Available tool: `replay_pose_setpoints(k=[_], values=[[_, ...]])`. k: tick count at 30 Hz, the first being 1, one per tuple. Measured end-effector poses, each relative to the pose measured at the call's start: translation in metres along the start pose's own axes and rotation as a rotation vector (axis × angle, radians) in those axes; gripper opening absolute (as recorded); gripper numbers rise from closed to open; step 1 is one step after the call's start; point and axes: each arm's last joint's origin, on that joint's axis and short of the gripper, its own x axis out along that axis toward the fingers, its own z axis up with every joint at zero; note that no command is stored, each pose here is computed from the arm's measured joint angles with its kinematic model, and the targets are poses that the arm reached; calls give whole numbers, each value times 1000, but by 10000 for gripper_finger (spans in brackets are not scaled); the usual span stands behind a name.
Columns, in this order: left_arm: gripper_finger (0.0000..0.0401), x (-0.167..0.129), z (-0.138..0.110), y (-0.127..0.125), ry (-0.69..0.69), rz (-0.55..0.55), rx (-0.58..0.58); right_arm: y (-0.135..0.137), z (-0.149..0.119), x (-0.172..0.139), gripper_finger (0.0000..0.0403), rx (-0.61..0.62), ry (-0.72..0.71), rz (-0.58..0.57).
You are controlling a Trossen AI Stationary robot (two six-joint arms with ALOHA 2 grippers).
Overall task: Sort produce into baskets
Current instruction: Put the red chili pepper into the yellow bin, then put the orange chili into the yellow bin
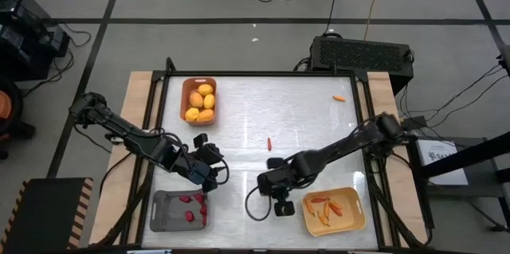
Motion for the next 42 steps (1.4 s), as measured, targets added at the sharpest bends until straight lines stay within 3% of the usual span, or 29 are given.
replay_pose_setpoints(k=[6, 11, 19, 29, 36, 42], values=[[187, 3, 5, 6, -20, 38, 27, 17, -28, -49, 28, 322, 187, 87], [187, 6, 8, 12, -23, 57, 4, 40, -57, -76, 29, 487, 318, 42], [187, 8, 11, 17, -24, 71, -11, 75, -90, -77, 29, 546, 428, -107], [187, 8, 11, 17, -25, 70, -13, 99, -107, -78, 38, 595, 452, -135], [187, 8, 12, 16, -35, 63, -19, 94, -103, -78, 90, 659, 489, -112], [187, 8, 13, 15, -45, 56, -31, 83, -100, -80, 140, 605, 510, -124]])
